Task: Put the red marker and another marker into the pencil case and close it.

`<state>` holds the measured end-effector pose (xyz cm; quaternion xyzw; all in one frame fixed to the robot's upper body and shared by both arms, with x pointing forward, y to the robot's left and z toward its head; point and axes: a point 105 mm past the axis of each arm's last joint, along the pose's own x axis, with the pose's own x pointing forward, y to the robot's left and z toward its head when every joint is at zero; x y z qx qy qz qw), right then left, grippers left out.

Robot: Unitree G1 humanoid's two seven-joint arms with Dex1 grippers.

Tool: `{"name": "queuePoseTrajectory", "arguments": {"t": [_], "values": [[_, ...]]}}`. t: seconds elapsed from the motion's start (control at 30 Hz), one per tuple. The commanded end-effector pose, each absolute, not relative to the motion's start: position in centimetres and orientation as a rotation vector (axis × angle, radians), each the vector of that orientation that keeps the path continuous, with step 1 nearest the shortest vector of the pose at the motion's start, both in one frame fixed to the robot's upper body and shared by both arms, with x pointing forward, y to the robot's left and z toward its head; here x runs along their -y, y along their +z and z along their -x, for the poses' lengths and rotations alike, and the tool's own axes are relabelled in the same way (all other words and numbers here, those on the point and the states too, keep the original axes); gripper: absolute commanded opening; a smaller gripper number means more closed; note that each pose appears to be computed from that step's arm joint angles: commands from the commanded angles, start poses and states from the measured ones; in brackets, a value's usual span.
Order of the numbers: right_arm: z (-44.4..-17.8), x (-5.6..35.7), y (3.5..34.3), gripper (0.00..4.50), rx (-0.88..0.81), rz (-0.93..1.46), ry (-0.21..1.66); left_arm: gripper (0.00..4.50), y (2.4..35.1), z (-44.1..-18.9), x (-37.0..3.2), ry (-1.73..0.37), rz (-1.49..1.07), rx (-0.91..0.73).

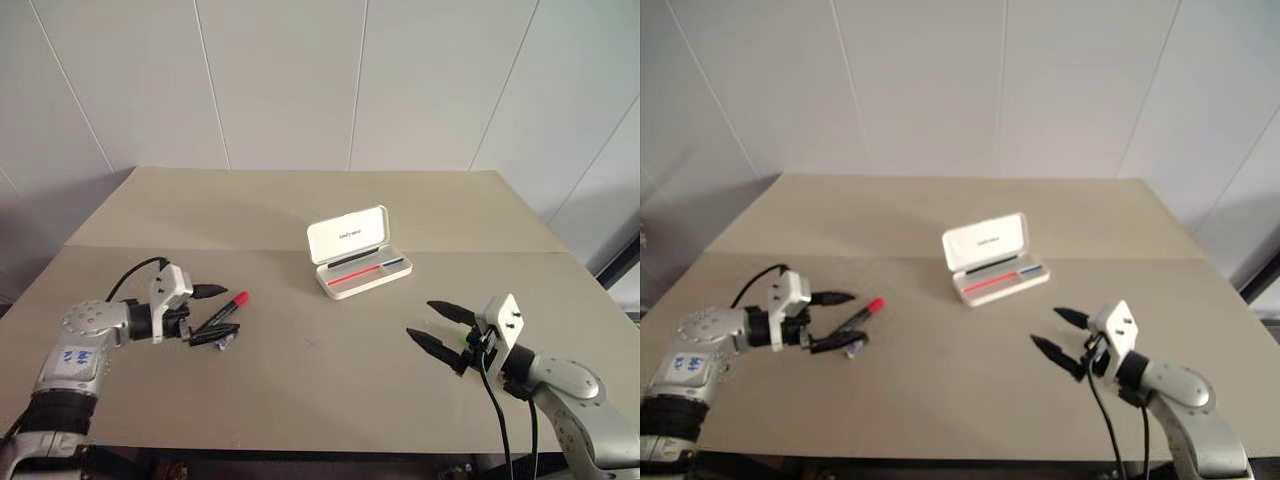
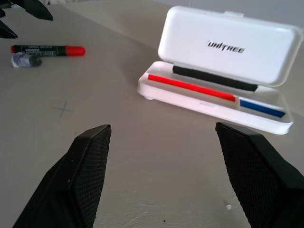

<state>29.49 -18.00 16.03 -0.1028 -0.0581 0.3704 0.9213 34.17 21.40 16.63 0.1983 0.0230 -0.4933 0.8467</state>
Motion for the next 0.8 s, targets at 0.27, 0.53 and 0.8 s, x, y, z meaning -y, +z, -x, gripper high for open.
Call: {"name": "queuePoseTrajectory", "arguments": {"t": [0.27,0.53,0.8], "values": [[-28.5,17.7,17.7,4.5,0.198,0.2,0.705,4.47,17.4,-36.0,-18.8,-1.135,-0.438,0.007],[-29.5,16.9,17.3,4.5,0.201,0.192,0.73,4.47,18.9,-37.7,-13.6,-1.24,-0.444,0.071],[-28.3,17.3,17.3,4.5,0.216,0.202,0.741,4.47,19.9,-39.5,-9.4,-1.308,-0.444,0.08]]}}
